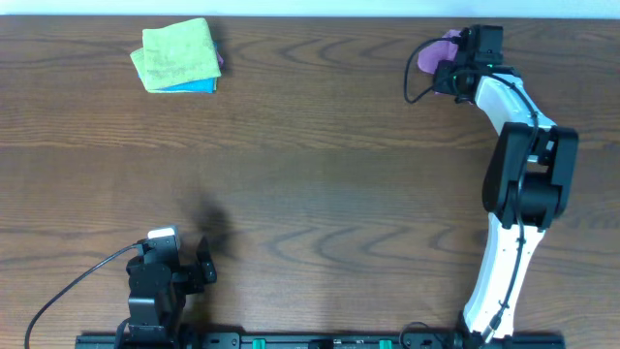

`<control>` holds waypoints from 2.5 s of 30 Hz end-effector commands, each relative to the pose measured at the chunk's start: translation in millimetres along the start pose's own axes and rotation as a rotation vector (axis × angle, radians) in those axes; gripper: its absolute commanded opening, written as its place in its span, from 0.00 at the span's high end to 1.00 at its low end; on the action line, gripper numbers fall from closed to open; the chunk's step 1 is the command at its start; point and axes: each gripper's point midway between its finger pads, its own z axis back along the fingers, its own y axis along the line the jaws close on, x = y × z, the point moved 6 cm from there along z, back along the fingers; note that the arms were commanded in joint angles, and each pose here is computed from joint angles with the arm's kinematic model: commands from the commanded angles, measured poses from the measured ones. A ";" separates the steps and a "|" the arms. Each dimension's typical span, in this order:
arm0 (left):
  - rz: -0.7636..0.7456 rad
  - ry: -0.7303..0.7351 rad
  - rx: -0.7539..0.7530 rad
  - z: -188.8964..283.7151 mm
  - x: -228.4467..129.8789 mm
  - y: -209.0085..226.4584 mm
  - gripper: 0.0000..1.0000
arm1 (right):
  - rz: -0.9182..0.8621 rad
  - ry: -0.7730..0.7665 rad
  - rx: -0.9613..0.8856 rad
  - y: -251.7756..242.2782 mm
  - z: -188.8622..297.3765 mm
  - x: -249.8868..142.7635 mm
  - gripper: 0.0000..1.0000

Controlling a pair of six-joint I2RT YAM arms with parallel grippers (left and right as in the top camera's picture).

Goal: Fold the cloth
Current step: 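Lift the purple cloth with the right gripper and drag it toward center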

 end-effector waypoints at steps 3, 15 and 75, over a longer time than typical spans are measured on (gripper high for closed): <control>-0.017 0.023 0.012 -2.4 -6.5 2.1 0.05 | 0.016 -0.014 0.011 7.1 9.0 7.7 0.99; -0.016 0.023 0.012 -2.4 -6.5 2.1 0.05 | 0.223 -0.065 0.051 57.3 153.6 40.2 0.99; 0.006 0.011 -0.030 -2.4 -3.8 -2.9 0.05 | 0.206 0.339 0.235 83.5 255.1 -65.8 0.13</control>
